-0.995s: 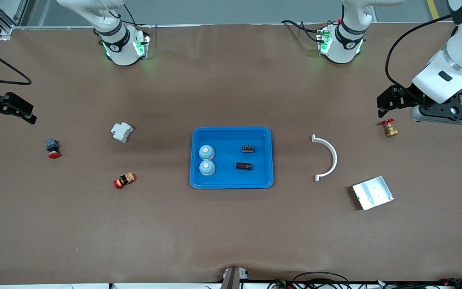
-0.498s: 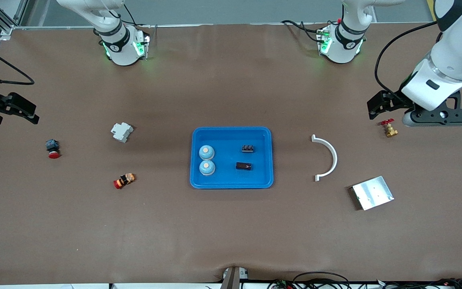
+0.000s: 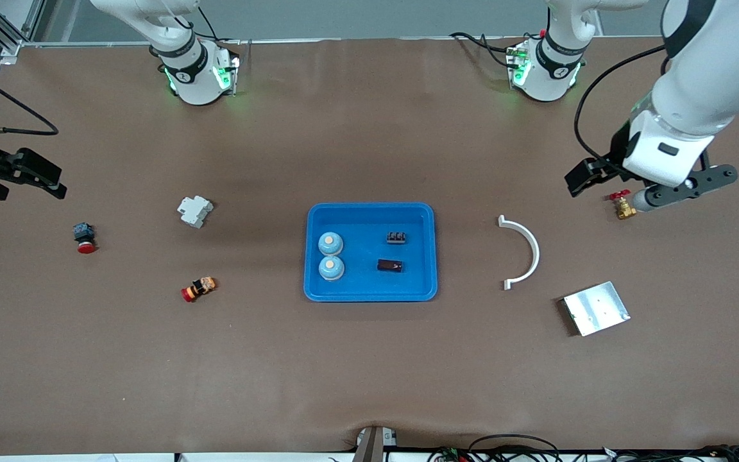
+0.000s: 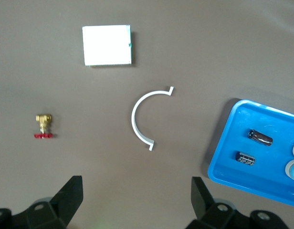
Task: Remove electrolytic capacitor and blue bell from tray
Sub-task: 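Move both grippers from rest toward the blue tray, then grasp a blue bell with the right gripper while the left gripper grasps a capacitor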
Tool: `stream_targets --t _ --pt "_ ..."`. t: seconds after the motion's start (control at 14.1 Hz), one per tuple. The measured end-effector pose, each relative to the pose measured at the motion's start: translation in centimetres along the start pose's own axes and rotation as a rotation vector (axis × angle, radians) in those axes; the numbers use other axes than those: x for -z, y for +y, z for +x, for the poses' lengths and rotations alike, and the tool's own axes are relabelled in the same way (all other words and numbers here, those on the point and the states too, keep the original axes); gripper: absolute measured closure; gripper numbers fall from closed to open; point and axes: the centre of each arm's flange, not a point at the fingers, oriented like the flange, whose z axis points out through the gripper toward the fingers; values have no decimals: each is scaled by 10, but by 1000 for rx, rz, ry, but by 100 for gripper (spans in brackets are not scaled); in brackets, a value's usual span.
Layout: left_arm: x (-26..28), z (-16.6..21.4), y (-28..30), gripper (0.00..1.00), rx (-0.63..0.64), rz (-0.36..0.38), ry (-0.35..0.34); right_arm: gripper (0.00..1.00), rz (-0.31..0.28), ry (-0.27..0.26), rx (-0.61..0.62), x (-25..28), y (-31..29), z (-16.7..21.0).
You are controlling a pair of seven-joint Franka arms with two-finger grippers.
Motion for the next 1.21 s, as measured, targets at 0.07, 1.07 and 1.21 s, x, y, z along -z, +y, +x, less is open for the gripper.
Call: stream_targets --t 0.07,1.07,1.21 --pt "-4 -3 3 0 24 5 -7 0 1 -4 2 -5 -1 3" --pt "-127 -57 112 0 531 -14 -22 0 9 -60 61 -69 -82 27" --pt "-153 -64 133 0 570 -2 -24 0 10 -66 86 -86 -106 32"
